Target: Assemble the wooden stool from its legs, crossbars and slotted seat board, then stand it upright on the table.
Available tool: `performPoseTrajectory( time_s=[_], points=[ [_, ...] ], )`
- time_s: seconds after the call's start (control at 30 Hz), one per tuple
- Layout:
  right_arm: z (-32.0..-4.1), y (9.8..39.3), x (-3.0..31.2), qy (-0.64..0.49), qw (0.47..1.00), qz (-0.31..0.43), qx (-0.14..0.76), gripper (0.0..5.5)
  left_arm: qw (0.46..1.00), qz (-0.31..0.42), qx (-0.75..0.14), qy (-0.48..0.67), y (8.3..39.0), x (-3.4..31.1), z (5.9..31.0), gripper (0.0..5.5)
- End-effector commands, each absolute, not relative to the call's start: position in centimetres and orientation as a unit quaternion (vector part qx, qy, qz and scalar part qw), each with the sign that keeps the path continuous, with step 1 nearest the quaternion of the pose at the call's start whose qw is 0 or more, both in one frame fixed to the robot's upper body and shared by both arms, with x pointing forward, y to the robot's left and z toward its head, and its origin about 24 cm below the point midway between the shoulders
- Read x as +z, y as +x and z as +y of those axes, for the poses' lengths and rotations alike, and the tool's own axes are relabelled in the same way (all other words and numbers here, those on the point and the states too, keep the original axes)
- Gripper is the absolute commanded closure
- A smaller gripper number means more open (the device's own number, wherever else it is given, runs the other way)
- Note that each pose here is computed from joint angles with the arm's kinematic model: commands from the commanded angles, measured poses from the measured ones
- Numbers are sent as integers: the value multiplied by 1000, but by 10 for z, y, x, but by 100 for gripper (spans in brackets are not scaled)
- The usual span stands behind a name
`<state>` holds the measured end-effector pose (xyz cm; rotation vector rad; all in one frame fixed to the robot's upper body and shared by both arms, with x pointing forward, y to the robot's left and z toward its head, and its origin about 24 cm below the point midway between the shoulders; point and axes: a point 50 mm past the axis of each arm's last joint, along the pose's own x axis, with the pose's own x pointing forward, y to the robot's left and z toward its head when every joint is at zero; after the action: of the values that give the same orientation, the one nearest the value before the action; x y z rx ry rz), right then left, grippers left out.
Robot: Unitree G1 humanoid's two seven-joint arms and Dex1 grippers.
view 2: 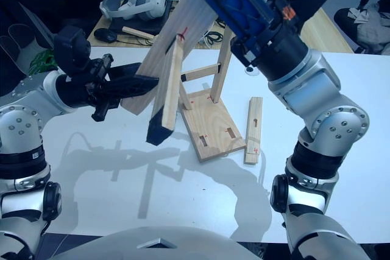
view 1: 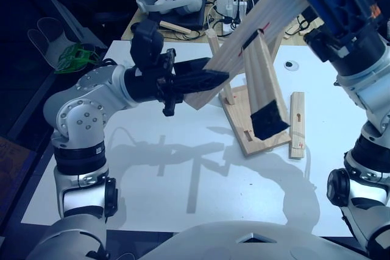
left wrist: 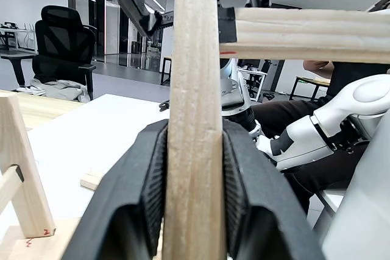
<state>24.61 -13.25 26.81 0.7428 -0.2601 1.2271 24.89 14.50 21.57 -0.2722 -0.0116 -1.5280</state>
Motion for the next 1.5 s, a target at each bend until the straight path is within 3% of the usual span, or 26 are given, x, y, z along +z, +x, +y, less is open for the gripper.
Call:
performPoseTrajectory(
  time_s=[0.03, 0.37, 0.57, 0.87, 1.07, 1.27, 1.4, 1.5],
  points=[
    [-131, 244, 259, 342, 755, -107, 549, 10, 705, 5, -698, -125, 242, 213, 140, 447],
    [-145, 247, 241, 360, 776, -98, 508, 10, 726, 1, -675, -135, 240, 202, 130, 447],
    [-165, 249, 234, 364, 785, -97, 492, 10, 771, -51, -607, -188, 254, 198, 112, 447],
    [-206, 246, 209, 339, 832, -41, 437, 10, 820, -88, -528, -203, 253, 191, 110, 447],
    [-208, 249, 199, 326, 839, -19, 436, 10, 845, -112, -476, -216, 260, 193, 108, 447],
    [-211, 249, 202, 335, 832, -31, 441, 10, 825, -71, -516, -219, 253, 181, 98, 447],
    [-218, 252, 196, 317, 847, -13, 427, 10, 885, -133, -392, -214, 282, 195, 95, 447],
    [-211, 252, 194, 310, 842, -3, 441, 10, 906, -179, -330, -197, 288, 204, 89, 447]
  ],
)
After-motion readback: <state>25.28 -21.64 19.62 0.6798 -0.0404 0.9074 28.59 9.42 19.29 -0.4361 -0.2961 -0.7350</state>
